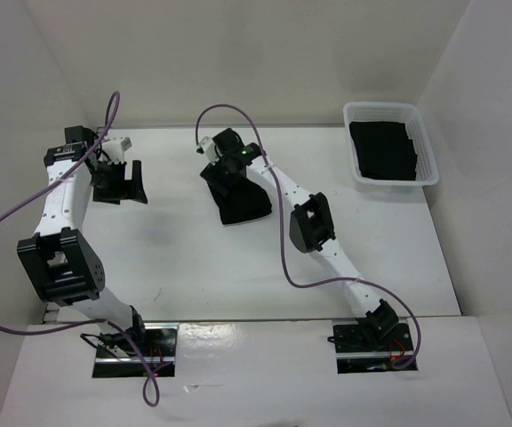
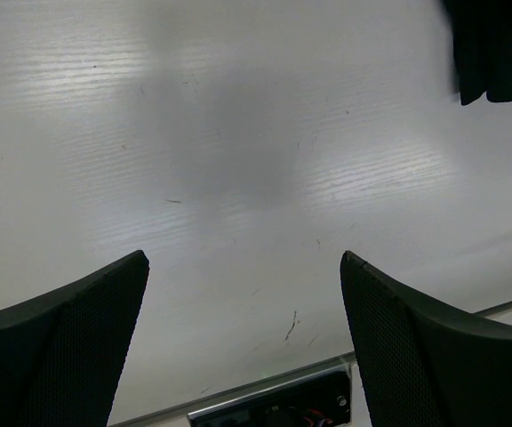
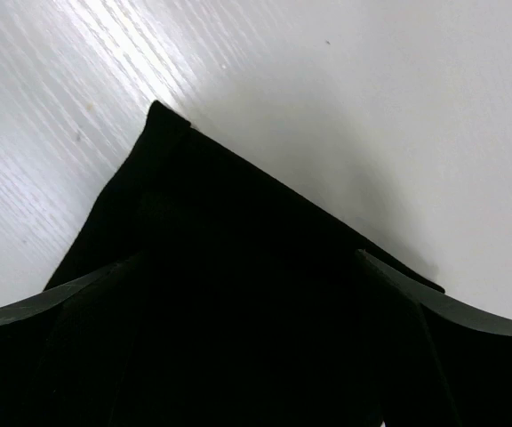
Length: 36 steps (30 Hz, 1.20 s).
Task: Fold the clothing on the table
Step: Fold the skirt
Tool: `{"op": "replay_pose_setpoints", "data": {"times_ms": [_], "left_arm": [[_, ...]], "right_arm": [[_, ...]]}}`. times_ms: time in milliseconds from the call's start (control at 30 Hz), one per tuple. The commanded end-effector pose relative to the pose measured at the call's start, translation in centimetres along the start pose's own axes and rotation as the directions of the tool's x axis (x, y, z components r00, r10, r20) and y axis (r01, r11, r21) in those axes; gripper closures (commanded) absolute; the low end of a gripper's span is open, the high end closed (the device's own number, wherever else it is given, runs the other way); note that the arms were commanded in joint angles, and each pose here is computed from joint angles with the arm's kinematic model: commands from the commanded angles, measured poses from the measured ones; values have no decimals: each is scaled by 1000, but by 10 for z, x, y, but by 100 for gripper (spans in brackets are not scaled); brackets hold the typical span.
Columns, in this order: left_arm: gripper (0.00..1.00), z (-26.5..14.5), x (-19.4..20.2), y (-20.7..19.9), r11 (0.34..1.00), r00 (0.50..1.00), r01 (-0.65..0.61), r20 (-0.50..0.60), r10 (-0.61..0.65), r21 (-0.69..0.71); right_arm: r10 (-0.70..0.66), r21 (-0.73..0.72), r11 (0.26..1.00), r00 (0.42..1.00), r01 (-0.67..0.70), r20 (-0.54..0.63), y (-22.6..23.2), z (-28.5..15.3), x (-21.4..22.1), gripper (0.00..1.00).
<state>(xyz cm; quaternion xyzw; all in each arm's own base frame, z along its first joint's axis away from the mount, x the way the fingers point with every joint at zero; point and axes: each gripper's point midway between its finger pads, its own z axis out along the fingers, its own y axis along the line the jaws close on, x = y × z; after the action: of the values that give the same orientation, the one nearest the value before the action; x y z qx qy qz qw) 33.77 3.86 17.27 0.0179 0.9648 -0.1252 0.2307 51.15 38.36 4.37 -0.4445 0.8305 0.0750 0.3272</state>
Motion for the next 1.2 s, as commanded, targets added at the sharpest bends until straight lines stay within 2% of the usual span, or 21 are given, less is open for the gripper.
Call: {"op": "replay_pose_setpoints", "data": {"times_ms": [0,167,300,400,433,500,533,567,600,633,667,700,733,767,867,967,1000,1033,1100,1133,1167], "left_arm": [[6,3,-1,5,1000,1000,-28,9,28,-2],[6,6,0,4,1000,1000,-25,4,25,11],[6,-8,-10,0,999,999,-35,30,35,3],[6,-23,-21,-3,998,996,-54,76,55,-10],[6,-30,-21,-6,998,995,-58,86,59,-13],[6,-44,-29,-10,998,990,-63,126,65,-25],[6,-50,-32,-12,998,987,-61,146,65,-30],[6,-54,-32,-14,997,985,-65,156,70,-33],[2,-68,-37,-17,997,979,-53,196,62,-55],[2,-74,-37,-18,997,976,-45,209,58,-66],[0,-81,-40,-18,996,970,-41,238,59,-81],[0,-91,-37,-21,995,962,-25,267,51,-100],[0,-94,-35,-22,994,958,-15,282,45,-109],[0,-108,-36,-25,991,941,-12,334,57,-134],[0,-116,-21,-21,981,922,41,385,36,-190],[0,-129,-8,-18,965,892,77,450,46,-252],[0,-118,4,-14,963,902,85,430,35,-257],[0,-118,6,-10,955,895,103,445,34,-279],[0,-117,17,-11,952,891,115,452,27,-284],[0,-106,24,-5,947,902,124,430,16,-295],[0,-106,25,-3,944,898,127,440,21,-304]], "right_arm": [[5,20,1000,1000,-6,28,-1,-9,-14,4],[25,29,999,999,-26,25,-2,-9,-13,4],[19,71,997,992,-28,123,-15,-59,-54,4],[28,100,994,970,-53,241,-25,-134,-98,3],[25,122,990,953,-65,302,-35,-177,-114,2],[31,164,982,935,-95,354,-48,-220,-124,2],[57,185,975,941,-125,333,-57,-227,-112,0],[48,268,948,912,-170,407,-76,-280,-122,0],[86,308,930,934,-200,347,-88,-273,-93,0],[109,359,902,932,-239,347,-102,-285,-79,0],[115,442,838,896,-319,430,-125,-337,-77,0],[191,477,802,911,-359,365,-144,-325,-30,0],[206,472,800,907,-372,366,-138,-331,-19,0],[238,497,751,880,-435,410,-158,-371,2,0],[381,552,654,855,-517,351,-176,-381,89,0],[463,598,592,835,-541,297,-157,-394,161,0],[519,613,573,820,-544,242,-146,-384,200,0],[511,625,547,814,-556,277,-139,-403,209,0],[548,640,514,792,-572,268,-124,-403,245,0],[521,637,482,781,-602,344,-119,-423,243,0],[522,636,465,771,-615,365,-113,-429,250,0]]}}
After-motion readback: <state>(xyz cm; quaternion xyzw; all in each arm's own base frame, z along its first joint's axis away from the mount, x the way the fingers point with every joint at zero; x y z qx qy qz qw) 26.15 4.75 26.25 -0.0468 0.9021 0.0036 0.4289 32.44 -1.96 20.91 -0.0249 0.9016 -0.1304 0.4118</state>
